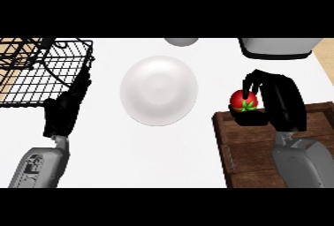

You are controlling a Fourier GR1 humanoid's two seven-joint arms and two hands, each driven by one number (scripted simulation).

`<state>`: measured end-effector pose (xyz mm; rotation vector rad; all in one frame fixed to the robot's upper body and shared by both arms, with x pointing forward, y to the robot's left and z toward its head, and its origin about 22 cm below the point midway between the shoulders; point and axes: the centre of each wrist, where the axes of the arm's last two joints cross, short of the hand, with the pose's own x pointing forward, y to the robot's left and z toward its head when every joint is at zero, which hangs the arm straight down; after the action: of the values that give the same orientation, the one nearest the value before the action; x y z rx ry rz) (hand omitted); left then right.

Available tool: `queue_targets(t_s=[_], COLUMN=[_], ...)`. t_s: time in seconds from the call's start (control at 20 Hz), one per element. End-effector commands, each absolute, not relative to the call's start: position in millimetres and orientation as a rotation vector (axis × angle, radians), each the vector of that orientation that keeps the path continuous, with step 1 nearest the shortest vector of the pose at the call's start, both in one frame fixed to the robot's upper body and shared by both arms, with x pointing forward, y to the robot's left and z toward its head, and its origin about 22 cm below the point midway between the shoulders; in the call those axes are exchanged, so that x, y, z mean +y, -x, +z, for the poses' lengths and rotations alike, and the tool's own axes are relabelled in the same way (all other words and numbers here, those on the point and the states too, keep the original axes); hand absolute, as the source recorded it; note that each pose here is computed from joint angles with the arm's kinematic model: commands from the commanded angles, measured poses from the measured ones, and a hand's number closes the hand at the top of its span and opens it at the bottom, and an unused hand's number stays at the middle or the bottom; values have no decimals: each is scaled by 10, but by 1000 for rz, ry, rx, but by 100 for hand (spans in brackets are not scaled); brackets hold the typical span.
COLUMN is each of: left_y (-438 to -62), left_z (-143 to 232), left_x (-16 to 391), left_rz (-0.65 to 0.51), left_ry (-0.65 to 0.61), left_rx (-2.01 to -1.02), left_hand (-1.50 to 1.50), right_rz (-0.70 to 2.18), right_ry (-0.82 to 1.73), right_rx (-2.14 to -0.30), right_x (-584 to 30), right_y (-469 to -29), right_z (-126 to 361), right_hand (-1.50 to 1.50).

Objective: Pick the tomato from the tray and place it in the plate

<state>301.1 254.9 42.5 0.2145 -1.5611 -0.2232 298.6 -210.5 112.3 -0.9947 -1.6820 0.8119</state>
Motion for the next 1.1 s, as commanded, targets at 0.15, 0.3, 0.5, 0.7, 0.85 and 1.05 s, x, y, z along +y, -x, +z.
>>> queue_targets(t_s=[0.15,0.3,0.5,0.7,0.85,1.05], left_y=[-3028,-3046,-2960,-3101,-3080,-3139], left_z=[540,495,218,449,431,403], left_x=[2637,2494,2664,2530,2525,2362], left_rz=[-223,-225,-223,-240,-240,-261], left_ry=[-205,-204,-205,-201,-185,-170], left_rx=[-1553,-1565,-1567,-1571,-1574,-1567], left_hand=[0,0,0,0,0,0], right_rz=[844,831,850,861,993,1034], right_ry=[789,739,721,729,835,904], right_rx=[-1721,-1691,-1688,-1647,-1582,-1480], right_x=[-1494,-1008,-773,-625,-531,-352], right_y=[-3196,-3445,-3650,-3837,-3952,-4021], right_z=[1234,1303,1217,889,860,853], right_hand=[150,150,150,150,150,150])
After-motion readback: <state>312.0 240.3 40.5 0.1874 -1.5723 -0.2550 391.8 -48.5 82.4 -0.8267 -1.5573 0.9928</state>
